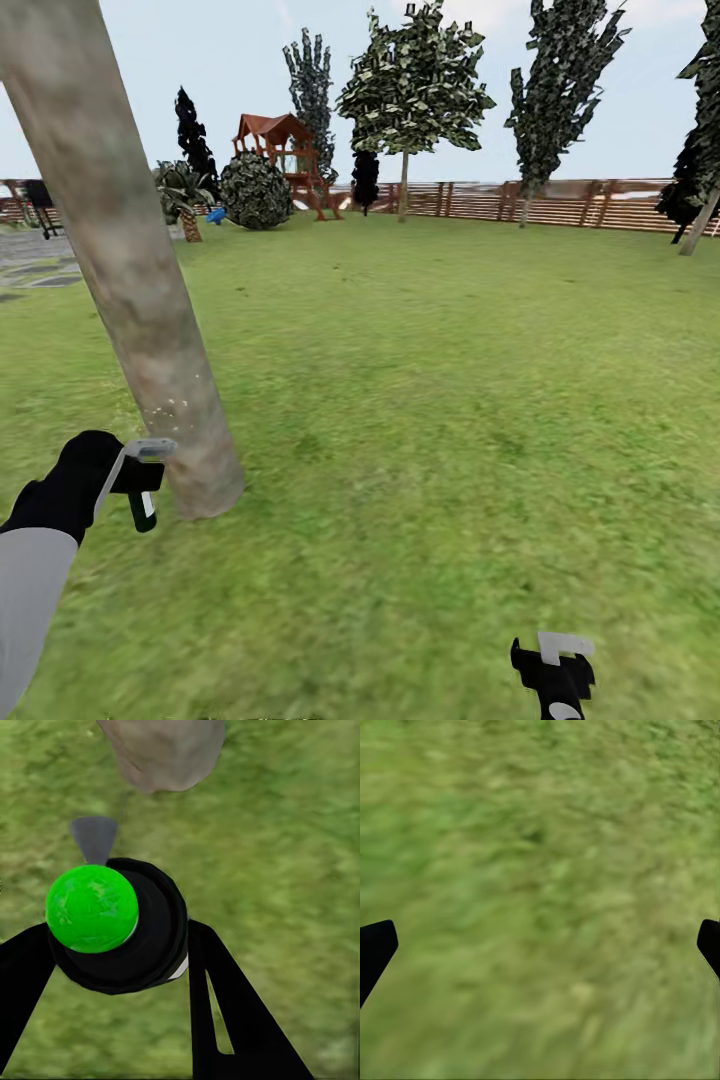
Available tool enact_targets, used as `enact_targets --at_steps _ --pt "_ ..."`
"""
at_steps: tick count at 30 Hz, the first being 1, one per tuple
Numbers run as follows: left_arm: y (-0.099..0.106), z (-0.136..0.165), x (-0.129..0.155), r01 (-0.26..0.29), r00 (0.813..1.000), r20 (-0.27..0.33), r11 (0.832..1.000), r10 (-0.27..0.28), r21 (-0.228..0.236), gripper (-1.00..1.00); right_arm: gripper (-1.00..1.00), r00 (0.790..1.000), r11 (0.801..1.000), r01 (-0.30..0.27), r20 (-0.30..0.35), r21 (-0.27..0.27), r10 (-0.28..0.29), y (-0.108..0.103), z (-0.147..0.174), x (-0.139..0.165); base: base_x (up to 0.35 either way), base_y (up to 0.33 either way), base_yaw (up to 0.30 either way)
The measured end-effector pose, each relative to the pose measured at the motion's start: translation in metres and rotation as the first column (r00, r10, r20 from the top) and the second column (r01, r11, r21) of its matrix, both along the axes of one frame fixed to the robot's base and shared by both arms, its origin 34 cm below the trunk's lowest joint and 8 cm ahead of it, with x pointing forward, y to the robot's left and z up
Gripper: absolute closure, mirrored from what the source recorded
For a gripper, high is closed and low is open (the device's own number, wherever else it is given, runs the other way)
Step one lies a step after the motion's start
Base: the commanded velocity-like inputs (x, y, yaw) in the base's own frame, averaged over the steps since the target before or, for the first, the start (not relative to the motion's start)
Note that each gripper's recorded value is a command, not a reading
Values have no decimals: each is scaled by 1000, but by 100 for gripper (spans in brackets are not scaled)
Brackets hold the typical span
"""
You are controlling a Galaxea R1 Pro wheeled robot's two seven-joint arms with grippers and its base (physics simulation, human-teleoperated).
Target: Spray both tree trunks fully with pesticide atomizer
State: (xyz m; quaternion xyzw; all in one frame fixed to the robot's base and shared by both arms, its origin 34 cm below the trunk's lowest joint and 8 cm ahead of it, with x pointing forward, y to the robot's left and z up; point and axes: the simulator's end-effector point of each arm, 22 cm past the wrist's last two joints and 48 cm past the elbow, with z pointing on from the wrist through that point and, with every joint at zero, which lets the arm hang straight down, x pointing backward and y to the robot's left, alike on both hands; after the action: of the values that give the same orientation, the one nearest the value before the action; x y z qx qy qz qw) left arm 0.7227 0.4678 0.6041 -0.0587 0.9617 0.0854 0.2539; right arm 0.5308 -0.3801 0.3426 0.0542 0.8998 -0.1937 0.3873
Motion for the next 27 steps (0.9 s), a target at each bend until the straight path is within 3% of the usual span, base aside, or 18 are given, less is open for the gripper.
enact_targets --at_steps 5,17,21,27 --pt "0 -5 -3 -2 1000 -11 1000 2 -3 100 -100 1000 1000 0 0 0 0 0 0 0 81 -275 202" --pt "-2 -11 -7 -1 1000 -21 1000 1 -5 100 -100 1000 1000 0 0 -1 0 -1 0 0 103 -276 9" --pt "7 -17 -14 -12 999 -39 1000 12 5 100 -100 1000 1000 0 0 -1 0 -1 0 0 105 -276 1" --pt "0 -40 -24 -14 996 -91 1000 12 -20 100 -100 1000 1000 0 0 0 0 0 0 0 119 -273 164"
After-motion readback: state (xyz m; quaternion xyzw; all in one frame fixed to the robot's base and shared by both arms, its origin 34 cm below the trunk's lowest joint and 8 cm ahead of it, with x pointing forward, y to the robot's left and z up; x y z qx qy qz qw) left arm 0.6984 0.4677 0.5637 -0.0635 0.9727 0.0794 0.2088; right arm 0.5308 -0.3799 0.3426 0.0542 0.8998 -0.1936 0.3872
